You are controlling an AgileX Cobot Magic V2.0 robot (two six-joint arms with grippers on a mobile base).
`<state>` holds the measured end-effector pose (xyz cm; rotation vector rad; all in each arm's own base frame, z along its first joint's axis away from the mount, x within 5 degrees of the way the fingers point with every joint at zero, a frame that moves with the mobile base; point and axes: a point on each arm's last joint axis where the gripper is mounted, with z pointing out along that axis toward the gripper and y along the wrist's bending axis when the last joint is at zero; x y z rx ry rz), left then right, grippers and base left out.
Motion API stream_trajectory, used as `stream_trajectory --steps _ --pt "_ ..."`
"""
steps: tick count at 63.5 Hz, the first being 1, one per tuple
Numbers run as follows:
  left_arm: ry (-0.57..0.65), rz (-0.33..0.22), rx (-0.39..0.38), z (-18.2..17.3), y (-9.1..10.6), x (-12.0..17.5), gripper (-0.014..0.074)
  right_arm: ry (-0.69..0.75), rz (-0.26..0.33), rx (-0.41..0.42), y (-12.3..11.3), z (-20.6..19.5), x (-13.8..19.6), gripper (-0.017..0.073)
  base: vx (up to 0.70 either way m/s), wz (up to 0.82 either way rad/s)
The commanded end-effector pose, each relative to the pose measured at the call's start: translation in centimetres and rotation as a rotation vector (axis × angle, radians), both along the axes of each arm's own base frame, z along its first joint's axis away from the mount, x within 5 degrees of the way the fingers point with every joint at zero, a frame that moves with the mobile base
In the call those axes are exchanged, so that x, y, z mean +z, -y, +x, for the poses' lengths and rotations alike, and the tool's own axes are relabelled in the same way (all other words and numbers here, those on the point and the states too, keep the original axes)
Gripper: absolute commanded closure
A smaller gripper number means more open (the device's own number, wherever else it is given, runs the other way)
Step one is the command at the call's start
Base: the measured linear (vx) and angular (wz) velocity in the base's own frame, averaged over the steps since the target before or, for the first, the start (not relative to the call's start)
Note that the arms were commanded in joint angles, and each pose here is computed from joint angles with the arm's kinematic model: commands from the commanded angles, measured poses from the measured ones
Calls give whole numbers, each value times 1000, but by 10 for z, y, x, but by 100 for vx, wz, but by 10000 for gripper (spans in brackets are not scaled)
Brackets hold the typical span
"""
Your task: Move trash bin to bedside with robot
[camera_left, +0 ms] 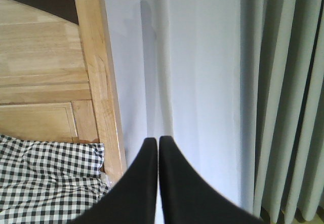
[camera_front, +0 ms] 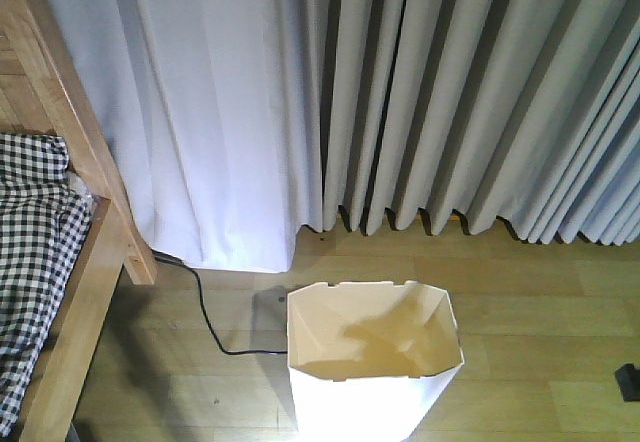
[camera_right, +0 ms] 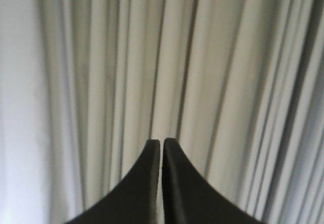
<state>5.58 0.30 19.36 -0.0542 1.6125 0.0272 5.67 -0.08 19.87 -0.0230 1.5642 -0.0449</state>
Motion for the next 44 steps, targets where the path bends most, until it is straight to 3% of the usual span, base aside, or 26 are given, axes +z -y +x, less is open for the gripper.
stream_trajectory --steps 1,16,44 --pt "98 -4 -3 -1 0 14 600 57 -12 28 -2 0 0 568 0 0" --pt "98 -4 -3 -1 0 14 600 48 19 30 -2 0 -1 568 0 0" --pt "98 -4 -3 -1 0 14 600 47 19 30 -2 0 -1 568 0 0"
